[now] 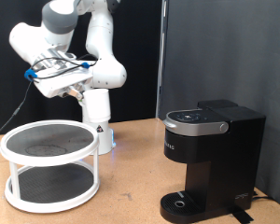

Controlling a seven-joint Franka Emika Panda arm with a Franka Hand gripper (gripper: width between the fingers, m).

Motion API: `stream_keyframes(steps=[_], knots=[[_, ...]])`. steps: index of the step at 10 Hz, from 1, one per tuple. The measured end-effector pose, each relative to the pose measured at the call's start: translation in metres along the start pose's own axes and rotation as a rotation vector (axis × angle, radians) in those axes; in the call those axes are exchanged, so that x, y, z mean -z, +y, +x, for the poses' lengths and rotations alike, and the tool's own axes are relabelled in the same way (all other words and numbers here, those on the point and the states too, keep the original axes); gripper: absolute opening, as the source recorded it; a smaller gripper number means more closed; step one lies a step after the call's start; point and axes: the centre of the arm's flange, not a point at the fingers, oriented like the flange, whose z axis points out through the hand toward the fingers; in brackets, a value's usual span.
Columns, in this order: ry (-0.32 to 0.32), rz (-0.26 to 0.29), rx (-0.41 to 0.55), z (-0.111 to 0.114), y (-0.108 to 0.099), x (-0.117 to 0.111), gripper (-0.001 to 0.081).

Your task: Make a cup of coffee with the keurig machine

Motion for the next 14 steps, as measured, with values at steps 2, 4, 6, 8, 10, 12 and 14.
stream_keyframes(steps=[2,4,6,8,10,12,14], knots=[[-0.022,0.016,-0.014,-0.012,0.011,-0.022,0.0007],[0.009,0.038,-0.003,-0.016,0.017,-0.044,0.0007],[0.023,0.040,-0.003,-0.018,0.015,-0.050,0.0007],[0.046,0.046,0.011,-0.013,0.014,-0.053,0.0007],[0.091,0.078,0.018,-0.007,0.013,-0.066,0.0007],[0.125,0.123,0.015,-0.001,0.007,-0.084,0.0007],[0.157,0.152,0.002,0.007,-0.001,-0.102,0.0007]])
